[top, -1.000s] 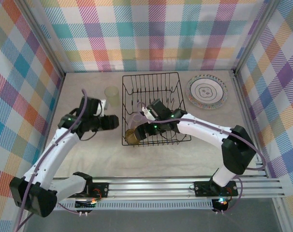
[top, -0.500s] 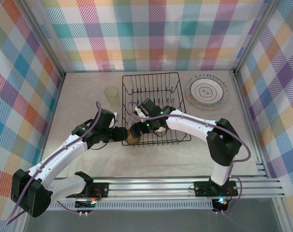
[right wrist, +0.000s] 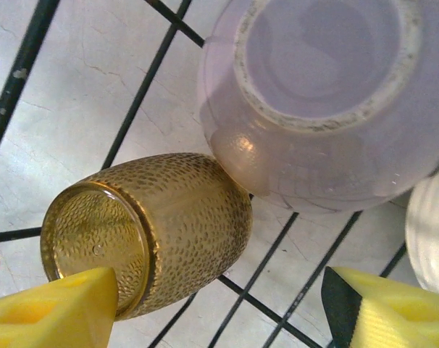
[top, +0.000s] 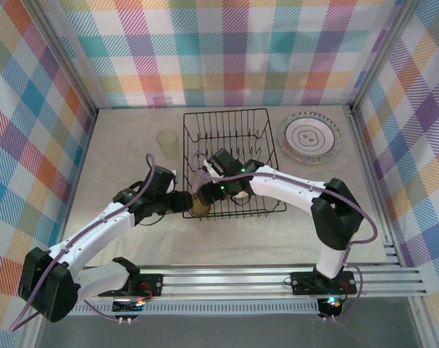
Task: Unload the mixed dishes from the dish rack
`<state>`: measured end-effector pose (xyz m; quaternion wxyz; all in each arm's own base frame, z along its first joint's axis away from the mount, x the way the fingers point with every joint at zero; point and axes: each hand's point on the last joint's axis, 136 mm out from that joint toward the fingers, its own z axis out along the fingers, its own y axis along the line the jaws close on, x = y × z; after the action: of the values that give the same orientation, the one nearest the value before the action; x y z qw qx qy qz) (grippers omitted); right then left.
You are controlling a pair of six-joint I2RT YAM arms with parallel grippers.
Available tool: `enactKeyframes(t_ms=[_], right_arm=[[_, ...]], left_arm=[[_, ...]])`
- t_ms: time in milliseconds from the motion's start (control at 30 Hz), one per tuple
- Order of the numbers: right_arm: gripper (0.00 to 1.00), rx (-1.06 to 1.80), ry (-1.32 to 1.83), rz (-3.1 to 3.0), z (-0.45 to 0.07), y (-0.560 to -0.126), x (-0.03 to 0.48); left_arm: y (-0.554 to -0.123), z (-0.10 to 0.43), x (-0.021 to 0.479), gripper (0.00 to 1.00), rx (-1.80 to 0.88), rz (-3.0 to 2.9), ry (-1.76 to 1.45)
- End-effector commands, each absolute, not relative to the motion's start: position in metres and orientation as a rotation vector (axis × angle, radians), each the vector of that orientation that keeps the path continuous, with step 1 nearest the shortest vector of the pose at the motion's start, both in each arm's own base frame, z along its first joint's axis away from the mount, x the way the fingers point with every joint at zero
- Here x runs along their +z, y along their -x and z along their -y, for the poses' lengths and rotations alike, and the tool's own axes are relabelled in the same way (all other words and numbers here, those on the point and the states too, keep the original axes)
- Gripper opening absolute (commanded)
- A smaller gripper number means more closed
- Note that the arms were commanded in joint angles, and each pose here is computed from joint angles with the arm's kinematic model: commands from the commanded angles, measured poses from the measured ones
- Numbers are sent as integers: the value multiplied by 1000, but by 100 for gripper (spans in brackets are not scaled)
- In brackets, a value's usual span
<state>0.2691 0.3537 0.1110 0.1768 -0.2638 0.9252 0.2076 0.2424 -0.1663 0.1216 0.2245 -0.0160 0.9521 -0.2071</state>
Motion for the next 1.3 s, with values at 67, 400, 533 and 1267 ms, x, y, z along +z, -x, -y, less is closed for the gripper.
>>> enactKeyframes(t_ms=[67, 400, 533, 1267], right_arm=[[74, 484, 671, -2646, -320, -278, 108], [74, 469, 617, -2636, -301, -286, 116], [75, 536, 641, -2621, -309, -283, 123], [91, 677, 823, -2541, -351, -264, 149]], left_arm=[[-245, 171, 116, 49, -584, -2616, 60], [-245, 172, 114, 49, -590, -2619, 61], [-245, 172, 113, 49, -599, -2617, 65], [-244, 176, 123, 25, -659, -2569, 81]])
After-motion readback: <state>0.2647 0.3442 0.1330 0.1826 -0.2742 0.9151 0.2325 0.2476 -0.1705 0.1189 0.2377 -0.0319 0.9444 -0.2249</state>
